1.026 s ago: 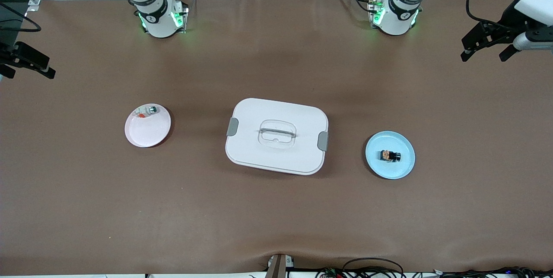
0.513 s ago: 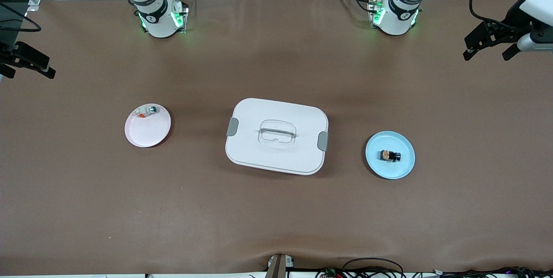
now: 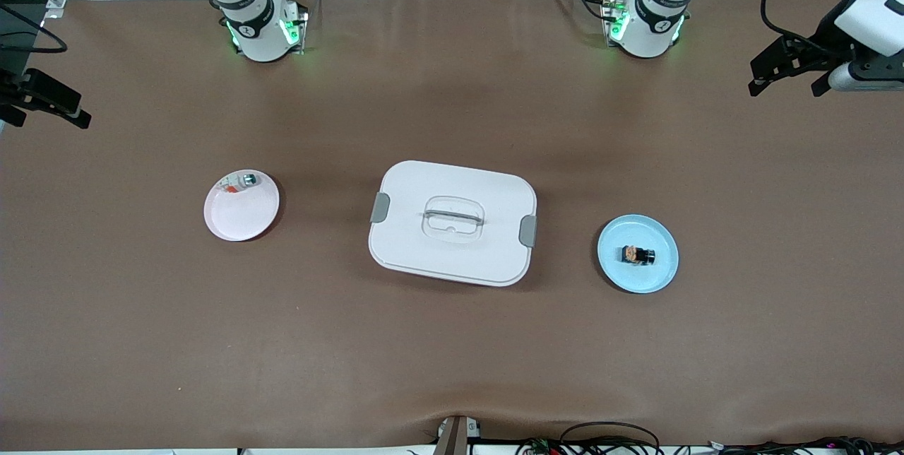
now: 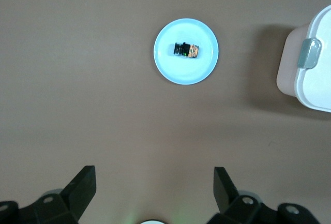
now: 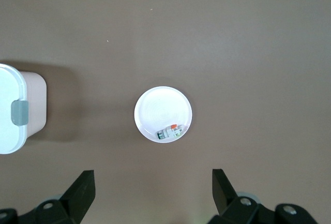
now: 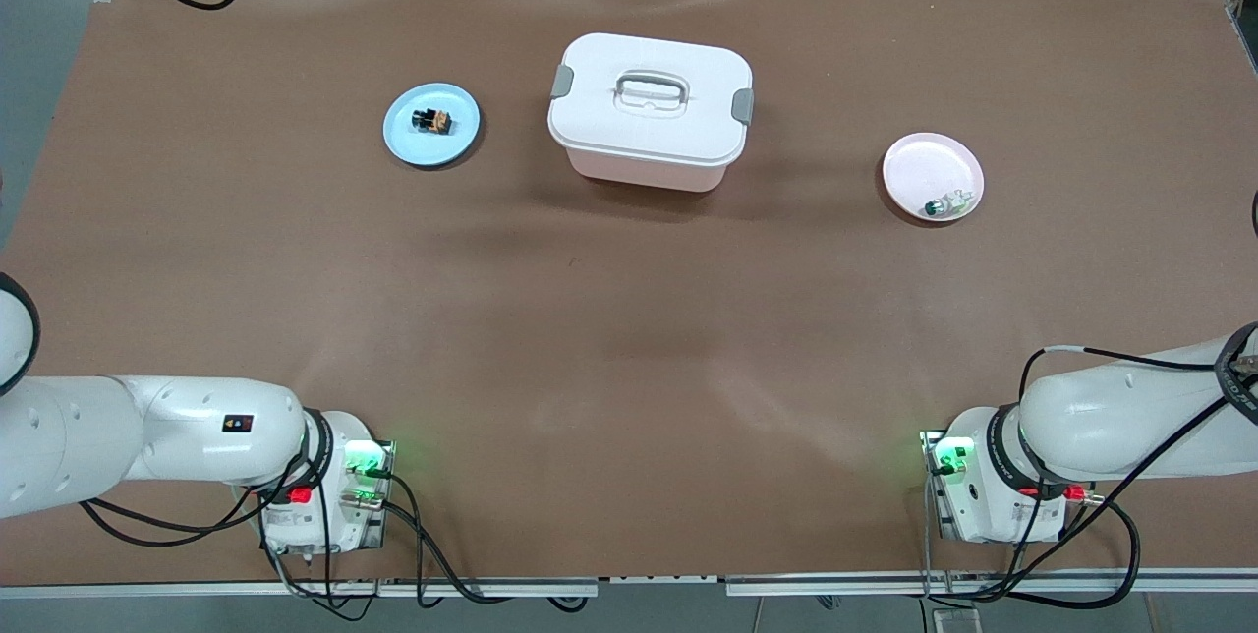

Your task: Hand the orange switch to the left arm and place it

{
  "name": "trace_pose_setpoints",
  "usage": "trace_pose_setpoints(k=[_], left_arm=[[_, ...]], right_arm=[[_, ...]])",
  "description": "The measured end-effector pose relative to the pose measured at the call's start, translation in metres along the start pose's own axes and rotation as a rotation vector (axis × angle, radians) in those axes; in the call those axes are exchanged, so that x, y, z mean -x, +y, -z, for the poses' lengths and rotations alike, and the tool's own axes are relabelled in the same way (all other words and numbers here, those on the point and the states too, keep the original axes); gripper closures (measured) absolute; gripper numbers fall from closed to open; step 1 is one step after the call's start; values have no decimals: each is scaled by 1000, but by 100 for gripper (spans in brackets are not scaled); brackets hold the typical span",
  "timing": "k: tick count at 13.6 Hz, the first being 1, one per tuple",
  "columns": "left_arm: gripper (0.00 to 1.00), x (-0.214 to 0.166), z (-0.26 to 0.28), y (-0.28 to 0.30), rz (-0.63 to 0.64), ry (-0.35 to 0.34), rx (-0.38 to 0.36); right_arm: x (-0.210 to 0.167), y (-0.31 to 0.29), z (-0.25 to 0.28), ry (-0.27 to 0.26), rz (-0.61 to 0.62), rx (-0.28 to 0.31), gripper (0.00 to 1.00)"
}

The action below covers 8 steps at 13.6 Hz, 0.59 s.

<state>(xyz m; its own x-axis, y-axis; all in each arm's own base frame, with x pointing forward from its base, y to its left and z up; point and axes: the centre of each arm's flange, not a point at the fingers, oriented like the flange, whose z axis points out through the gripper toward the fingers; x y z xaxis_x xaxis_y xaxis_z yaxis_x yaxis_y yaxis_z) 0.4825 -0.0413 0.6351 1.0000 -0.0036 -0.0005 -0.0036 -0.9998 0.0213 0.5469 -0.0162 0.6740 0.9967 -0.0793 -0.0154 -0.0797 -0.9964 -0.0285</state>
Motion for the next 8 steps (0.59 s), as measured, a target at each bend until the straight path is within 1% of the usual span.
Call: trace_pose_setpoints(k=[2,8], left_arm=[[0,0,-2,0,0,-9,-1],[0,0,-2,-1,1,-11,-1]], right_arm=[[0,-1,0,-1,-22,0,0],[0,-1,0,-1,-25,0,0]])
